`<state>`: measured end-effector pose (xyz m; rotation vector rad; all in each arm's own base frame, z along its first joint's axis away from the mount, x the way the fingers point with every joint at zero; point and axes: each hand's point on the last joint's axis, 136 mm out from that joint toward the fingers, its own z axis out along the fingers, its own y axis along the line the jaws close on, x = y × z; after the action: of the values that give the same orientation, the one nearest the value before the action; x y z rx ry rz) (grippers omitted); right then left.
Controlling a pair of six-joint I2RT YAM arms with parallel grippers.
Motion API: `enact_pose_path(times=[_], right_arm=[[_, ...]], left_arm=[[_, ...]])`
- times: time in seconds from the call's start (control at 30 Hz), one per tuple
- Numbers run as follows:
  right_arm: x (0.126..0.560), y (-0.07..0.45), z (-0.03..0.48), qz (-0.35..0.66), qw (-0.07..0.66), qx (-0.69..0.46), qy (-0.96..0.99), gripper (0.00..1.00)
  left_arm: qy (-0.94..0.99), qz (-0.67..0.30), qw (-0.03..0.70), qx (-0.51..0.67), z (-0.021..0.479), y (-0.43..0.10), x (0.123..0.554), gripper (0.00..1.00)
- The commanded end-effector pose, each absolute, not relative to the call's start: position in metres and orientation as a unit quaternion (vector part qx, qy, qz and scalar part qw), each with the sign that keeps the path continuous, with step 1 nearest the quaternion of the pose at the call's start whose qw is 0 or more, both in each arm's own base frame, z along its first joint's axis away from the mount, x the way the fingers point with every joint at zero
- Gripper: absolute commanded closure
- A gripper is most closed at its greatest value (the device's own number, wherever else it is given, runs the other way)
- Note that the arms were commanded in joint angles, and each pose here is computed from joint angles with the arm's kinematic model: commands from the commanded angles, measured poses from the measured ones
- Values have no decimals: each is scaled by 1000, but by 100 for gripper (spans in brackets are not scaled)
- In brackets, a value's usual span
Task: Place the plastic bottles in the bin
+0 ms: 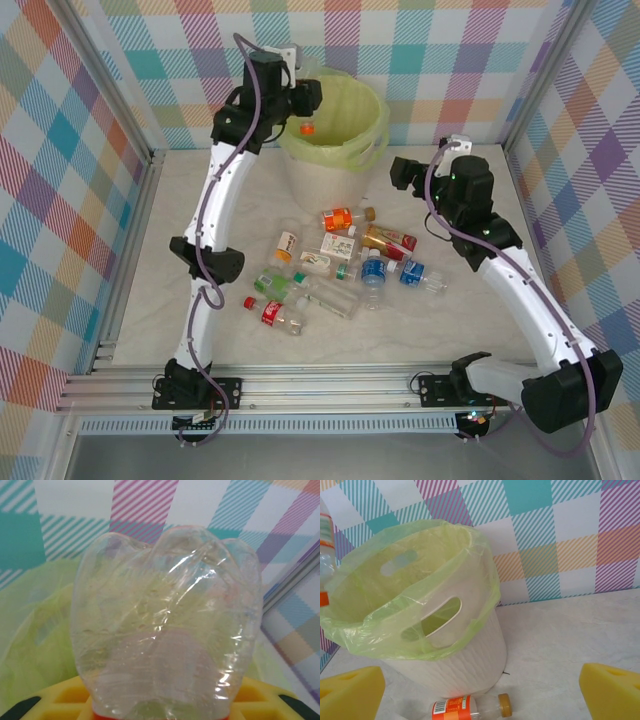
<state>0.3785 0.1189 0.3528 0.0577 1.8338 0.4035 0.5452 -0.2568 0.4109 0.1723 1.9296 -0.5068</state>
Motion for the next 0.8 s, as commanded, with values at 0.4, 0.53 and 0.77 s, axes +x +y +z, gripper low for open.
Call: enact_pose_path(times=[0.4, 0.53, 0.77], right_arm=[[373, 112, 349, 164, 588, 33, 791, 0], [379, 114, 339, 165, 583, 37, 795, 0], [394, 126, 313, 176, 562, 34, 807, 0]], left_arm=[[845, -226, 474, 100, 346, -282, 557, 0], [852, -224, 464, 93, 340, -276, 547, 0], [832, -232, 497, 85, 365, -264, 510, 0]])
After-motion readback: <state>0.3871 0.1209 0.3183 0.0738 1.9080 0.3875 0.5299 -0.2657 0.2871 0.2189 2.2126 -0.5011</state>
